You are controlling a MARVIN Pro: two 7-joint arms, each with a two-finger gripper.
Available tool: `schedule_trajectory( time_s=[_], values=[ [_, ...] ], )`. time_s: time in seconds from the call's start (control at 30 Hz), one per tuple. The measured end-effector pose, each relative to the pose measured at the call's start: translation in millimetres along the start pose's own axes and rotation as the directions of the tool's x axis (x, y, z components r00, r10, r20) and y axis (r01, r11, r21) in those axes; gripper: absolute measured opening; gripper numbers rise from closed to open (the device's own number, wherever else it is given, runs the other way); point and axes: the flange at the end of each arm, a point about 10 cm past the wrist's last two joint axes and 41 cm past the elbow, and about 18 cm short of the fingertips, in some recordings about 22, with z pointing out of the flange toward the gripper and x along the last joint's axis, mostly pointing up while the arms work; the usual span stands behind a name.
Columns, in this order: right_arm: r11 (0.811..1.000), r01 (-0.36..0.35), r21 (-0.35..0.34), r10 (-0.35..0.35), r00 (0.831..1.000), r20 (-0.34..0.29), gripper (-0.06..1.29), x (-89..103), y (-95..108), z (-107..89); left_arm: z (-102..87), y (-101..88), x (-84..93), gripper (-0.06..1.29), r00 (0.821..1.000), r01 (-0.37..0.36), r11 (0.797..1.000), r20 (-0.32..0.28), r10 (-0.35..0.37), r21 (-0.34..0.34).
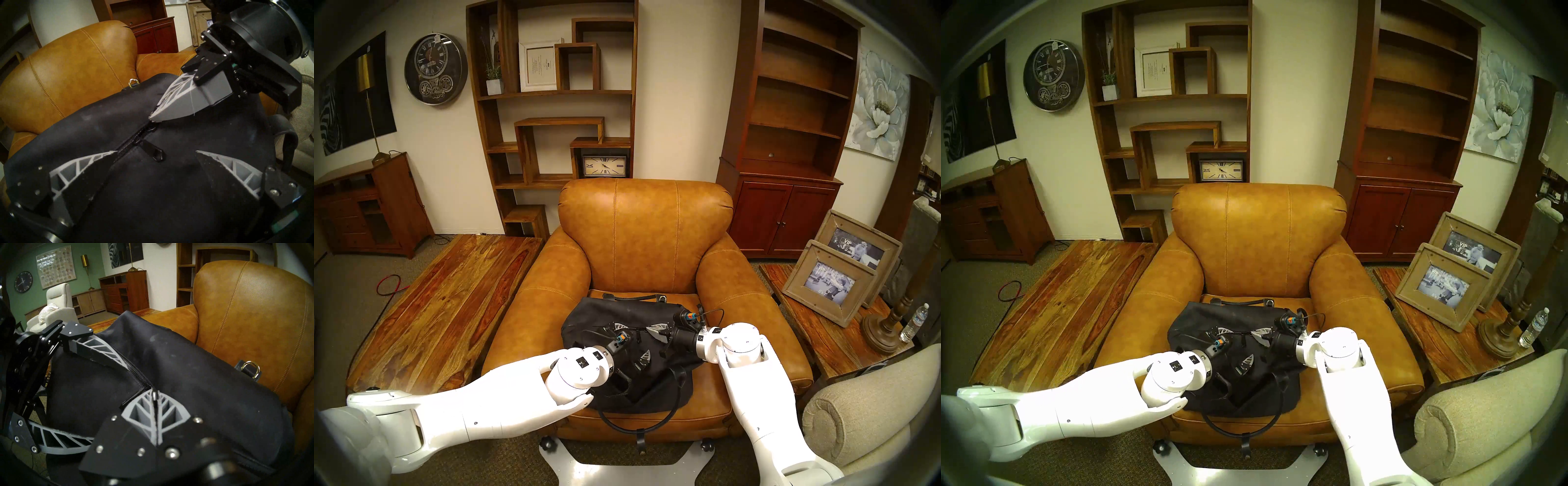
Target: Open a bag with a zipper
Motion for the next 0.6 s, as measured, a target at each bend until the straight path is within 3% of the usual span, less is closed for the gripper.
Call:
schedule_trajectory(
  time_s=[0.17,0.23,0.27,0.3,0.37,0.6],
  values=[
    [1.000,-0.002,0.007,0.002,1.000,0.002,-0.03,-0.2,-0.4,-0.3,-1.3,-2.9,4.1,1.10,1.000,0.000,1.000,-0.008,0.000,0.013],
    [1.000,-0.003,0.008,0.003,1.000,0.004,-0.03,-0.4,-0.5,-0.4,-2.4,-5.3,5.2,0.92,1.000,0.000,1.000,-0.011,0.000,0.020],
    [1.000,-0.003,0.010,0.003,1.000,0.005,-0.03,-0.5,-0.6,-0.6,-3.5,-8.1,5.7,0.73,1.000,0.000,1.000,-0.013,0.000,0.027],
    [1.000,-0.003,0.011,0.003,1.000,0.005,-0.03,-0.6,-0.7,-0.6,-3.9,-9.5,5.5,0.62,1.000,0.001,1.000,-0.012,0.000,0.031],
    [1.000,-0.003,0.014,0.003,1.000,0.006,-0.03,-0.8,-0.9,-0.6,-4.5,-11.5,4.8,0.58,1.000,0.002,0.999,-0.011,-0.002,0.035],
    [1.000,-0.004,0.015,0.004,1.000,0.007,-0.03,-1.1,-0.9,-0.6,-4.2,-13.3,1.6,0.71,1.000,0.016,0.999,-0.005,-0.016,0.030]
  ],
)
